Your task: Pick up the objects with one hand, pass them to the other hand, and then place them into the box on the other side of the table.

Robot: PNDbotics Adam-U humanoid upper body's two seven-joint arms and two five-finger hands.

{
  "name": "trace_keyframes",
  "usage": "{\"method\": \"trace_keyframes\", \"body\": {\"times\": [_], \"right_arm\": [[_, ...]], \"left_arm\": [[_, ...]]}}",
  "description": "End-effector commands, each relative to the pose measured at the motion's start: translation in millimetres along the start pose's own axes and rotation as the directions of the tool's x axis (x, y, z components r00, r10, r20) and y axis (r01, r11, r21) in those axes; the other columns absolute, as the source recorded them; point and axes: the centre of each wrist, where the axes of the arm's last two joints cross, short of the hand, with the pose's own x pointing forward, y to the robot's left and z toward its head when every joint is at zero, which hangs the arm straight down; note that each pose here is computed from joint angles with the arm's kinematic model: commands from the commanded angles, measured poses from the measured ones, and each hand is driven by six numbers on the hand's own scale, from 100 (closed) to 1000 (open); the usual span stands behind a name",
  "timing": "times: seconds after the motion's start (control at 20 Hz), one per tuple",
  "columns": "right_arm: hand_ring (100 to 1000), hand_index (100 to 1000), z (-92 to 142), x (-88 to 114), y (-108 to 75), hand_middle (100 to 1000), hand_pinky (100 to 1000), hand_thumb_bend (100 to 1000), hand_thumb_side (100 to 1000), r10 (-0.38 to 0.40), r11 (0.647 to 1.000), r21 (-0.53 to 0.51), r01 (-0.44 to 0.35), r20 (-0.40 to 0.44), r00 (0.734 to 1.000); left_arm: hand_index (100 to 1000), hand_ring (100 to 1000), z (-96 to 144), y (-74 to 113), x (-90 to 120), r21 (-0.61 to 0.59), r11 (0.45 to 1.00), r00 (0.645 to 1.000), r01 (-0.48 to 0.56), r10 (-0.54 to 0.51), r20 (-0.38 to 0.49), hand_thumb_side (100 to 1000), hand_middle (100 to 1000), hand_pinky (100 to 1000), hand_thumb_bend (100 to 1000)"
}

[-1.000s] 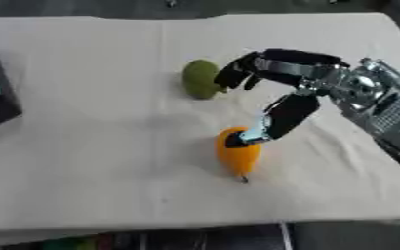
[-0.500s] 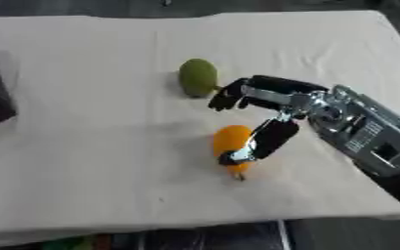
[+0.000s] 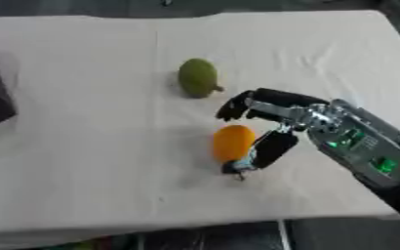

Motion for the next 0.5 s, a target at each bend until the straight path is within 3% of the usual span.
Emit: {"method": "trace_keyframes", "body": {"times": [0.05,0.5], "right_arm": [[832,839,7.1,-0.5,-8.5,762,820,593,331,0.042,0.999,-0.028,-0.043,-0.026,0.999],[828,837,8.9,-3.2,-7.6,762,820,573,321,0.056,0.997,-0.037,-0.061,-0.105,0.993]], "left_arm": [[797,745,-2.0,19.6,0.5,0.045,0.999,1.0,0.003,-0.003,0.003,429,760,814,737],[796,745,-2.2,18.2,0.8,0.042,0.999,1.0,-0.001,0.001,0.0,429,759,813,739]]}}
